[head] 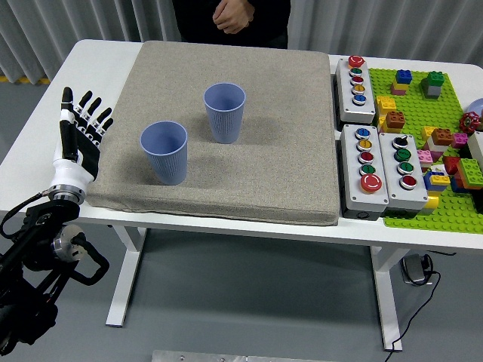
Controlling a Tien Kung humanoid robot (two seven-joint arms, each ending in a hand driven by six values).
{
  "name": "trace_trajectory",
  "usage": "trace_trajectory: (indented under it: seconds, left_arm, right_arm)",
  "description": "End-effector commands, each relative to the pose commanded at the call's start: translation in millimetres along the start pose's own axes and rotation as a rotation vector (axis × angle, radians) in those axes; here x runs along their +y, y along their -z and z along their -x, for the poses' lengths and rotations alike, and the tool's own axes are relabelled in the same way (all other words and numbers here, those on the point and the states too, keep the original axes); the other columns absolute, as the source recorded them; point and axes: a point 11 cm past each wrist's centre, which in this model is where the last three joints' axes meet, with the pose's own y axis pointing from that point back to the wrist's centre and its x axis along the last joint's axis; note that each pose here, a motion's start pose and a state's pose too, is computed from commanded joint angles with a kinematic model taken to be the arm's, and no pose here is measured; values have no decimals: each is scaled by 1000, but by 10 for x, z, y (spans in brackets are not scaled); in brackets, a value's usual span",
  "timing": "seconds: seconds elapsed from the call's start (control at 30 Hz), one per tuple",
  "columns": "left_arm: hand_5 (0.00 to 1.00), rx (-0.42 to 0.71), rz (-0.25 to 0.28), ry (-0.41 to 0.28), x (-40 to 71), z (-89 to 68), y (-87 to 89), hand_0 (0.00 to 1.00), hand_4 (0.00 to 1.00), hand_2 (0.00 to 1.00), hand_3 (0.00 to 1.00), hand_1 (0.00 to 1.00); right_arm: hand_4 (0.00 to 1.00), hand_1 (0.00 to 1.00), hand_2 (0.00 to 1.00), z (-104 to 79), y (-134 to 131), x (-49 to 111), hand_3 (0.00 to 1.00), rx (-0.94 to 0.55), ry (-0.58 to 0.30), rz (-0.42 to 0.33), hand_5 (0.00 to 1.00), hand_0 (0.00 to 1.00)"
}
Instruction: Pick cup pour cup place
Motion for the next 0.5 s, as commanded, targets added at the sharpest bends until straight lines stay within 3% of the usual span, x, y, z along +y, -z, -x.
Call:
trace_trajectory:
  seconds: [0.5]
  left_arm:
    - [998, -6, -1, -2, 6, 8, 9, 897, 891, 946, 909, 881]
  right_arm:
    - [11, 655, 603, -4, -8, -1, 598, -2, -1, 0, 378, 701]
